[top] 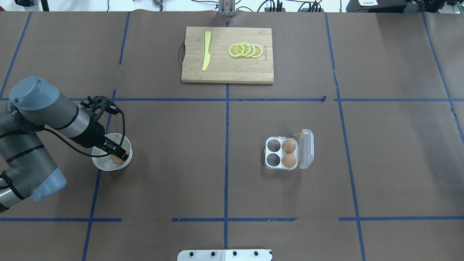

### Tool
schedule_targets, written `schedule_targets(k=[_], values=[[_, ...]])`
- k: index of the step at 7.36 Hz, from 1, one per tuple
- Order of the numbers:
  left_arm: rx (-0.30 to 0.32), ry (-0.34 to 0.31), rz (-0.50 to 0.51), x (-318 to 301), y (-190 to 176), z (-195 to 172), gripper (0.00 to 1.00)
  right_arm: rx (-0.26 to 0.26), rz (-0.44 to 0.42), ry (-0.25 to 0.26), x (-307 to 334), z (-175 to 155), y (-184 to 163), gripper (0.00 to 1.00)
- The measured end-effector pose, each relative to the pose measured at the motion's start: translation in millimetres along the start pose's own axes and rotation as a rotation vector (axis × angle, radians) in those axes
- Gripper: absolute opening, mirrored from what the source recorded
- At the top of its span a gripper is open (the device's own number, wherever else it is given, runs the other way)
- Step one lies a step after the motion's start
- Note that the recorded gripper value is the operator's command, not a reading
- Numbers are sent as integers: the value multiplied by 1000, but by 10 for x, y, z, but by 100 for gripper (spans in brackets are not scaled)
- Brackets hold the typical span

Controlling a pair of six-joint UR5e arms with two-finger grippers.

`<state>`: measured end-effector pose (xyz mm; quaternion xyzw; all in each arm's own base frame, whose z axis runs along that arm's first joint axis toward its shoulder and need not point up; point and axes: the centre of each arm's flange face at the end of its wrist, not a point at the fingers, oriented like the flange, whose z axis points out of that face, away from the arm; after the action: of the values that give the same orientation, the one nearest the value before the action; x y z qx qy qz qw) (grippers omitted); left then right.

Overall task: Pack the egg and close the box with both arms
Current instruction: 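Lift the egg out of the bowl with the left gripper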

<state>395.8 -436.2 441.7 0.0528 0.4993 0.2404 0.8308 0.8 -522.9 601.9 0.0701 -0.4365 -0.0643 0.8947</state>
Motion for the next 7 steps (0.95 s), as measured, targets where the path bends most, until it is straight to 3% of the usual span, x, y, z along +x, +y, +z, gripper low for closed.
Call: schedule_targets(k=[1, 4, 7], values=[[0, 0, 4, 2, 0, -2, 0, 0, 0, 0, -1, 2, 0, 100], [42, -19, 34, 18, -3, -164, 0, 0, -2, 0, -8, 0, -8, 100], [180, -60, -2, -241, -87, -954, 0, 2, -4, 0, -17, -7, -21, 100]])
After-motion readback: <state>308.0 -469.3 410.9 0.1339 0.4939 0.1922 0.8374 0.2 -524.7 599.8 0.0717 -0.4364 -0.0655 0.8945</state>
